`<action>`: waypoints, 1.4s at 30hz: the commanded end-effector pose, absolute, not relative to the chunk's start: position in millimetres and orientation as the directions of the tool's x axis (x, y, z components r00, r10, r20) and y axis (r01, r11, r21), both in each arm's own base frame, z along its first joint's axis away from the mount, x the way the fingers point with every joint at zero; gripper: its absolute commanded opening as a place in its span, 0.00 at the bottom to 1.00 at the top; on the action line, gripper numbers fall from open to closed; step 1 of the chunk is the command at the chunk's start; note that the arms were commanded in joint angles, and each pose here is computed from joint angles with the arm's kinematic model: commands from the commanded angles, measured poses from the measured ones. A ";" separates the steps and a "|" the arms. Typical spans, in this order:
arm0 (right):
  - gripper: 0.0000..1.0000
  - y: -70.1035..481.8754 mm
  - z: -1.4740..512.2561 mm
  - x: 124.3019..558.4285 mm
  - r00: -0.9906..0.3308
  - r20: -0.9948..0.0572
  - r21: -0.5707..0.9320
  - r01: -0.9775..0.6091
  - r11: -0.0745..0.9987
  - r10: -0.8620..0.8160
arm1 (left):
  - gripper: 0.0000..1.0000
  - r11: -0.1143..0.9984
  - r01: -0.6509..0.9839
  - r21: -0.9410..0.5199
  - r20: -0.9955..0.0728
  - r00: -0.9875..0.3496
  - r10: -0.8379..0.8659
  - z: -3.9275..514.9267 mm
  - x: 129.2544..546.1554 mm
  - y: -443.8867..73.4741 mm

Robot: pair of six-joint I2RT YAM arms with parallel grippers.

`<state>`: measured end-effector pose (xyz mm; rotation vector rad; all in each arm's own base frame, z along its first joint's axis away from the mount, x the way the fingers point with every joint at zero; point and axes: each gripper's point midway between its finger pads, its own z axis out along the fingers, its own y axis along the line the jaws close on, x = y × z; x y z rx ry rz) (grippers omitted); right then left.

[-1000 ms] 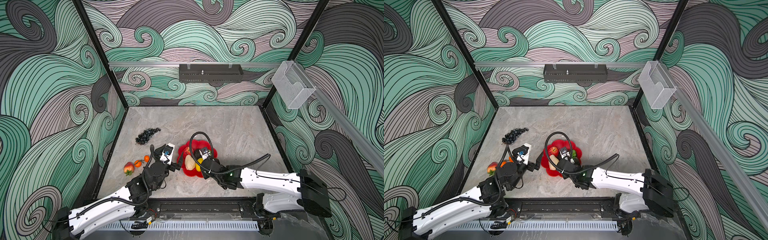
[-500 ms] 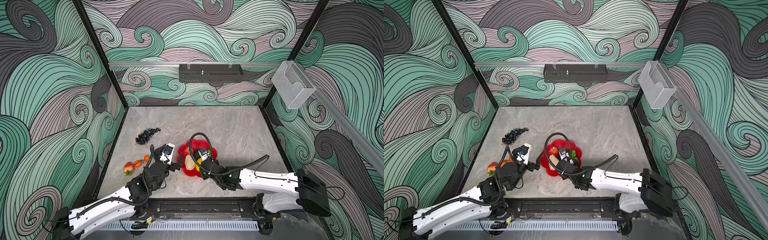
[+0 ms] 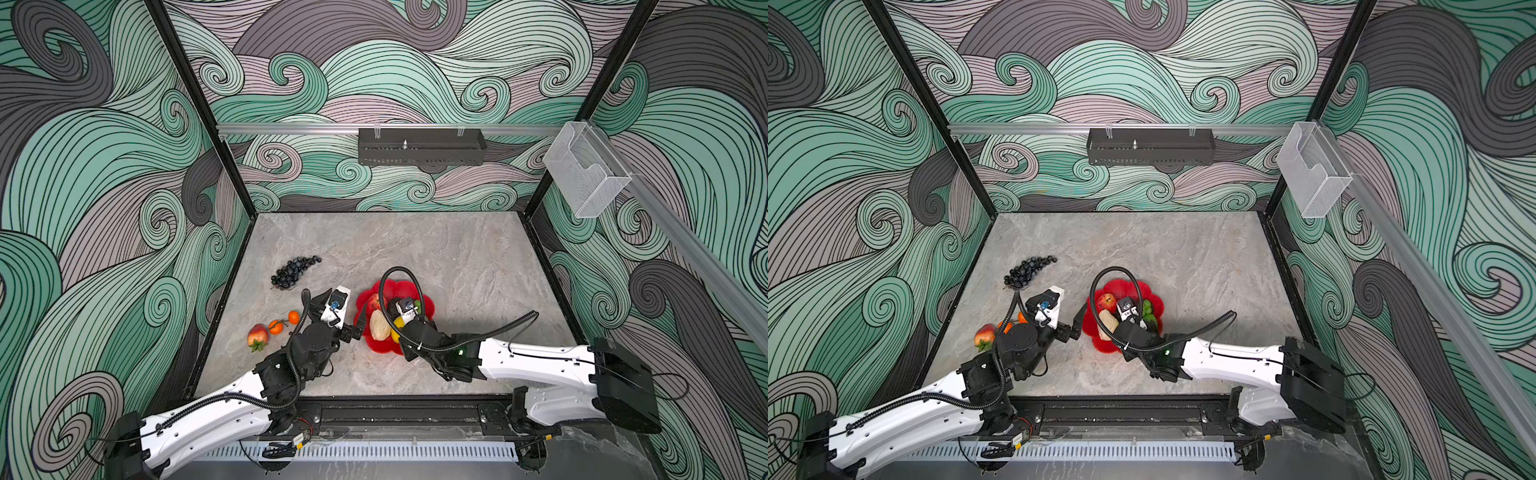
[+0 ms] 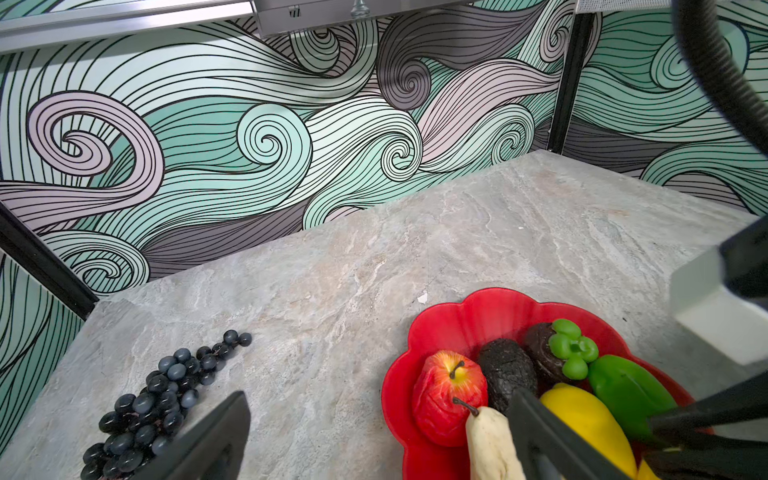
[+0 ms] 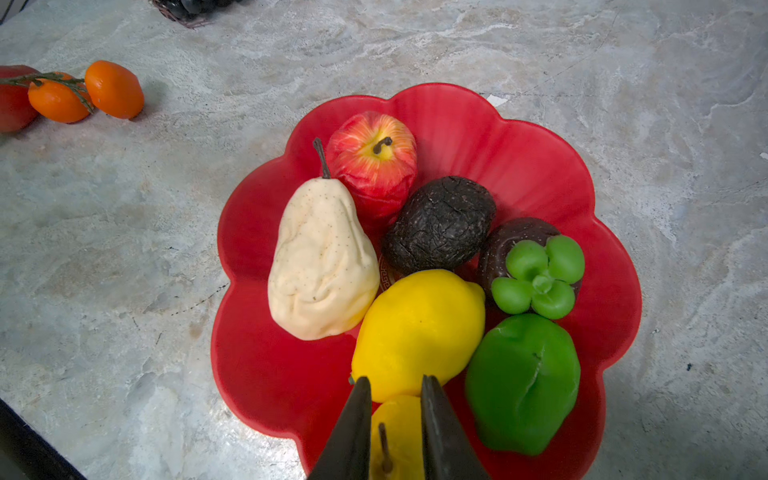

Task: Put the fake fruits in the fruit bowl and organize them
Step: 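Lower the yellow pear into the bowl beside the lemon with the right gripper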

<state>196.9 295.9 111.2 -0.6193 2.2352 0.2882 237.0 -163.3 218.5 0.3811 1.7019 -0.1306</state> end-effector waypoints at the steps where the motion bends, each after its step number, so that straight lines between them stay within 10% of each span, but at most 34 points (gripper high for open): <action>1: 0.26 297.6 114.2 196.6 -0.568 -0.750 0.008 -0.521 0.854 -0.340 | 0.99 0.949 0.295 0.108 -0.982 -0.118 0.148 224.0 240.3 -159.7; 14: 0.02 296.1 144.5 205.0 -0.517 -0.791 -0.014 -0.518 0.855 -0.326 | 0.99 0.949 0.296 0.110 -0.981 -0.121 0.151 223.3 240.7 -159.5; 42: 0.01 329.9 162.6 294.0 -0.448 -0.859 0.010 -0.496 0.868 -0.246 | 0.99 0.955 0.278 0.107 -0.983 -0.118 0.144 224.9 240.7 -154.4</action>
